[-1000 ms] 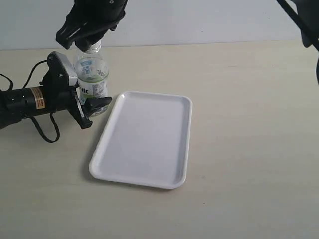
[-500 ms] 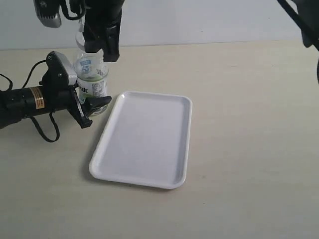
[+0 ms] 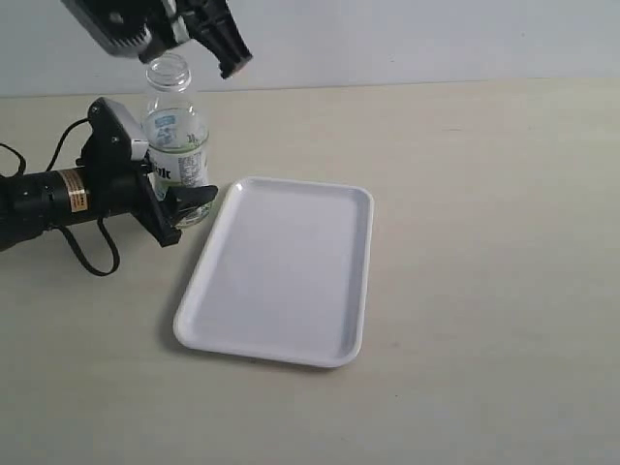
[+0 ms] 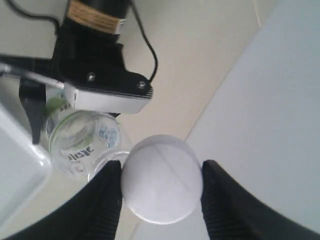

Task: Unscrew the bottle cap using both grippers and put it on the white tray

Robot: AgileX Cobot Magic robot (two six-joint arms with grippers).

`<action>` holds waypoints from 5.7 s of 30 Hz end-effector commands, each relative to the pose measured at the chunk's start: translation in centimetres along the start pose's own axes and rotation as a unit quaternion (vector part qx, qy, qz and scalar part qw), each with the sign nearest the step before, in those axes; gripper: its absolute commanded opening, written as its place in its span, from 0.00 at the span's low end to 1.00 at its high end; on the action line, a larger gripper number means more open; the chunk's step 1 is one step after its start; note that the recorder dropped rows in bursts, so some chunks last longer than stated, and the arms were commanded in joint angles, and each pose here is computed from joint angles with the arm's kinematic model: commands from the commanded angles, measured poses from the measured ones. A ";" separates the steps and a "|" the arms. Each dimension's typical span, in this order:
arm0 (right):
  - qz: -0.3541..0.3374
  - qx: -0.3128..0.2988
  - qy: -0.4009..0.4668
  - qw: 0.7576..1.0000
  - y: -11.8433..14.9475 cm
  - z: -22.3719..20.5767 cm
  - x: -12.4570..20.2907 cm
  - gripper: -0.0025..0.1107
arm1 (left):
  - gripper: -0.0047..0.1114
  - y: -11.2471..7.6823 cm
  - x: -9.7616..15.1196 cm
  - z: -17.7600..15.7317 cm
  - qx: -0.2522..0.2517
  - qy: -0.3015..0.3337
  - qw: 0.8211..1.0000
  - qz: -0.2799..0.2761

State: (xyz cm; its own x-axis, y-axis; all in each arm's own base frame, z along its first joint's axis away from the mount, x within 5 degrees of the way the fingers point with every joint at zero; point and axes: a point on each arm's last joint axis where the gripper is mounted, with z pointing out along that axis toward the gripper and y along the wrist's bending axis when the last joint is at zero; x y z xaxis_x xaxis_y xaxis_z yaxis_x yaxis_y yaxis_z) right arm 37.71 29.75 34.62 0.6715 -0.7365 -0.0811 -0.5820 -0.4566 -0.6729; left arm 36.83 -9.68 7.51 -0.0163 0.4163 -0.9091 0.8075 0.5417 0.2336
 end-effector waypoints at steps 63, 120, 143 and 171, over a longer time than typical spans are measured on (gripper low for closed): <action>0.662 -0.215 0.165 0.698 16.3 11.8 5.2 0.66 | 0.04 1.1 -0.8 -0.2 -0.053 -0.032 0.987 -0.146; 0.689 0.171 -0.076 0.700 25.3 -17.6 -0.4 0.02 | 0.04 -6.6 -5.0 -11.2 -0.049 0.067 0.985 -0.149; 0.691 0.196 -0.114 0.686 29.0 -20.2 -1.4 0.02 | 0.04 -13.6 -9.5 -19.0 -0.052 -0.125 0.968 -0.213; 0.691 0.196 -0.114 0.686 29.0 -20.2 -1.4 0.02 | 0.04 -17.0 -8.7 -29.8 -0.395 -0.179 0.885 -0.172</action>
State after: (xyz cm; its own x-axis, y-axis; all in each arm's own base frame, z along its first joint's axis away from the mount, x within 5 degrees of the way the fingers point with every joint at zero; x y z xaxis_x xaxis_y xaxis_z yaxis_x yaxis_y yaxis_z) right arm 10.63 7.49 30.18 -0.3179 -0.2135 -0.9238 -0.5981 0.8012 0.0207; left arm 6.16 -1.01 21.68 0.0919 -0.0097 -0.9957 0.1365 0.9906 0.0030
